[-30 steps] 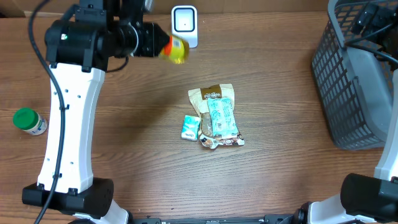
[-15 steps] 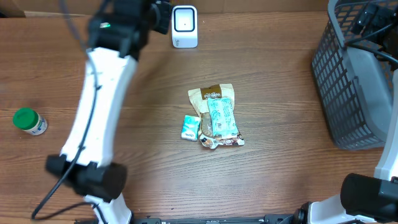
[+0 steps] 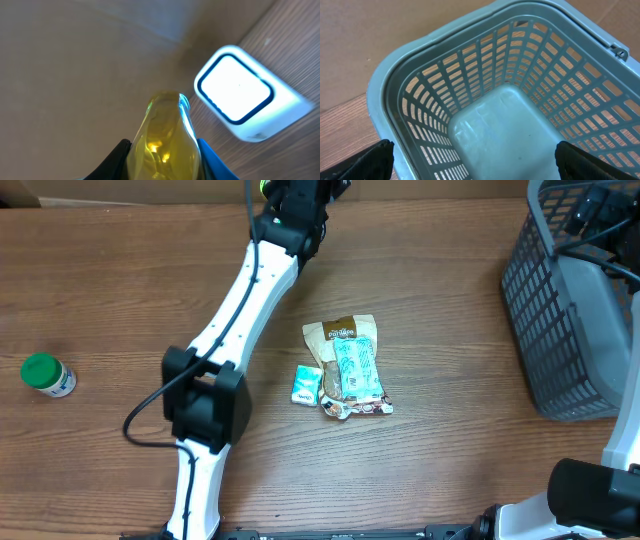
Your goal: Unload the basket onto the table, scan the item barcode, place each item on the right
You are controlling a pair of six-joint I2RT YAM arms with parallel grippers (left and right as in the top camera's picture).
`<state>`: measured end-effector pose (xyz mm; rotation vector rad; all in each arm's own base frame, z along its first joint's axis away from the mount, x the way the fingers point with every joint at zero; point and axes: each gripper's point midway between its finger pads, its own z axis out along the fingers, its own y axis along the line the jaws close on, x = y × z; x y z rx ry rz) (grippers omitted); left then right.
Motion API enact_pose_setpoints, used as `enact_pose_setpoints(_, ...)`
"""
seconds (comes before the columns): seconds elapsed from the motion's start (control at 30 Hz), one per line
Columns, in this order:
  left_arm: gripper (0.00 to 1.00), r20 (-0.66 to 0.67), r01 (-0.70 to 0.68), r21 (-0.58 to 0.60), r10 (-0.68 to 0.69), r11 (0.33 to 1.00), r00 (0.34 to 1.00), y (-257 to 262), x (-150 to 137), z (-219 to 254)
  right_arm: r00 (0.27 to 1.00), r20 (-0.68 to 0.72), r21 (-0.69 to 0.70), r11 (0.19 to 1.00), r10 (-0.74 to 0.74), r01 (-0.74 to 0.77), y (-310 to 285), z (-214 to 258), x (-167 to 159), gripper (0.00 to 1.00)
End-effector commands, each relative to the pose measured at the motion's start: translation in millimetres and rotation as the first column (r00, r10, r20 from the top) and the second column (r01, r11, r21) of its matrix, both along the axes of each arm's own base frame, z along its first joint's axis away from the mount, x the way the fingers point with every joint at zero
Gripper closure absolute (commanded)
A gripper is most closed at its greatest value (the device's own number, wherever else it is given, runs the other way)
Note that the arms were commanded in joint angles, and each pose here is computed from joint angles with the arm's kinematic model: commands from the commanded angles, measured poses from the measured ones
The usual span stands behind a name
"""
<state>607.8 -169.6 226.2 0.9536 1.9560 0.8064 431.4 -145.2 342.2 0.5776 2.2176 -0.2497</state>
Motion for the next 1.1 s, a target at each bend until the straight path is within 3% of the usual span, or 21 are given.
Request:
enact_pose_setpoints(0.0, 0.96, 0.0, -0.007, 0.186, 0.007, 0.982, 1.0, 11.3, 11.0, -9.7, 0.999, 0.03, -0.011, 1.0, -0.01, 0.011, -1.4, 12.2, -1.8, 0.0)
enact_pose_setpoints(0.2, 0.96, 0.057, -0.04, 0.244, 0.026, 0.969, 0.998, 10.6, 28.8, -24.7, 0.999, 0.03, -0.011, 1.0, -0.01, 0.011, -1.4, 12.2, -1.8, 0.0)
enact_pose_setpoints(0.47, 0.96, 0.036, -0.024, 0.288, 0.015, 0.957, 0.999, 8.2, 34.4, -46.4, 0.999, 0.03, -0.012, 1.0, -0.01, 0.011, -1.4, 12.3, -1.8, 0.0)
enact_pose_setpoints(0.8, 0.96, 0.166, -0.167, 0.177, 0.138, 0.97, 0.976, 11.3, 38.4, -36.3, 0.999, 0.03, -0.011, 1.0, -0.01, 0.011, -1.4, 12.2, -1.8, 0.0)
enact_pose_setpoints(1.07, 0.96, 0.163, -0.145, 0.168, 0.118, 0.975, 0.98, -5.9, 34.2, -40.6, 0.999, 0.03, -0.011, 1.0, -0.01, 0.011, -1.4, 12.2, -1.8, 0.0)
